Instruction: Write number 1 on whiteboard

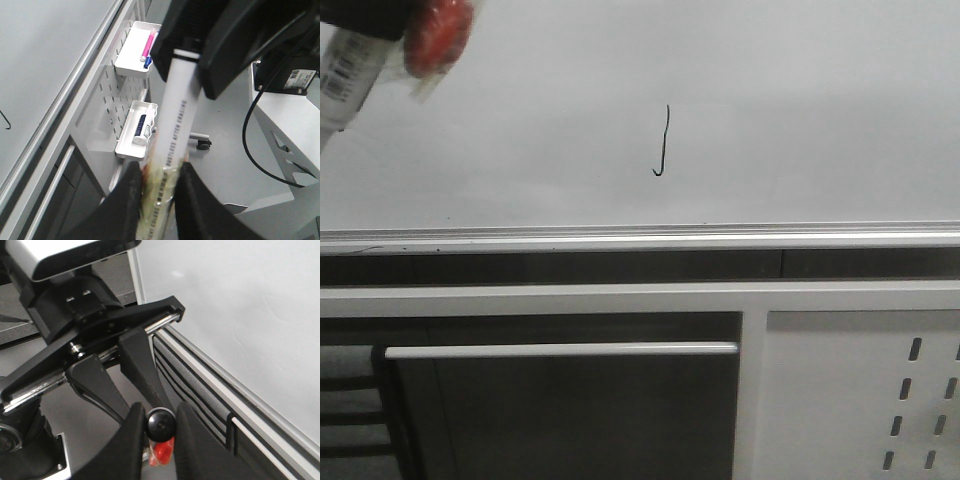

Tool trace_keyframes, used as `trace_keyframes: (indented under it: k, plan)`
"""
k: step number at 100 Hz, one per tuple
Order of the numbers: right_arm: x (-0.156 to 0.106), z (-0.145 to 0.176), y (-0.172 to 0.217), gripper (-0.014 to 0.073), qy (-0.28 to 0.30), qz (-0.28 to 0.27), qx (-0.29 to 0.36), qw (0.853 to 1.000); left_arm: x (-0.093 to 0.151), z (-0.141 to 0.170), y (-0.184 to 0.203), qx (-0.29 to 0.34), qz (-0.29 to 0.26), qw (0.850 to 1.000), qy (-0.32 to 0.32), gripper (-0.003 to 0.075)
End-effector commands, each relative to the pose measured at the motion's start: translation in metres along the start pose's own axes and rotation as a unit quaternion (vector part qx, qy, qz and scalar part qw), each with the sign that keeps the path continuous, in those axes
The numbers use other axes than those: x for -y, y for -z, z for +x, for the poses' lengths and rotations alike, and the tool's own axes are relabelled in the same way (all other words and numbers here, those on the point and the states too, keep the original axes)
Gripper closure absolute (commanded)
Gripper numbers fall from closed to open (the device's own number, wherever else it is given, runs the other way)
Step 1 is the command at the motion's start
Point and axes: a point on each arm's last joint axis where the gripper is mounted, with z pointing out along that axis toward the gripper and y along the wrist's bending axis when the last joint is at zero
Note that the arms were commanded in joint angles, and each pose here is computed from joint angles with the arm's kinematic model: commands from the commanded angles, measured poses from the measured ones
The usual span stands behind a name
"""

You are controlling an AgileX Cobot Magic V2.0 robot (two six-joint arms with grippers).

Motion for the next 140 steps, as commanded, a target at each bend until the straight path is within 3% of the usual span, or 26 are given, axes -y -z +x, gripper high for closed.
trace_keyframes:
  k: [1,21,28,47,65,94,140]
  plan:
    - [0.002,-0.012,0.004,0.0603,-0.005,0.013,0.019,1.000,-0.008,-0.017,0.008,0.052,-0.056,0.997,0.032,0.0741]
    - [0.011,-0.013,0.009,0.0335,-0.023,0.066,0.017,0.997,-0.018,-0.014,0.007,0.061,-0.107,0.991,0.057,0.0741]
    - [0.017,-0.015,0.016,0.0288,-0.026,0.102,0.019,0.994,-0.020,-0.011,0.006,0.068,-0.122,0.988,0.070,0.0741]
    - [0.034,-0.020,0.042,0.0293,-0.037,0.208,0.031,0.977,-0.033,0.004,0.001,0.117,-0.199,0.962,0.148,0.0741]
    - [0.041,-0.024,0.059,0.0295,-0.044,0.252,0.044,0.966,-0.037,0.016,-0.006,0.159,-0.270,0.934,0.169,0.0741]
    - [0.042,-0.024,0.060,0.0296,-0.044,0.261,0.042,0.963,-0.032,0.020,-0.028,0.105,-0.276,0.949,0.106,0.0741]
    - [0.043,-0.023,0.060,0.0296,-0.044,0.264,0.041,0.963,-0.074,0.006,-0.032,0.091,-0.315,0.940,0.099,0.0741]
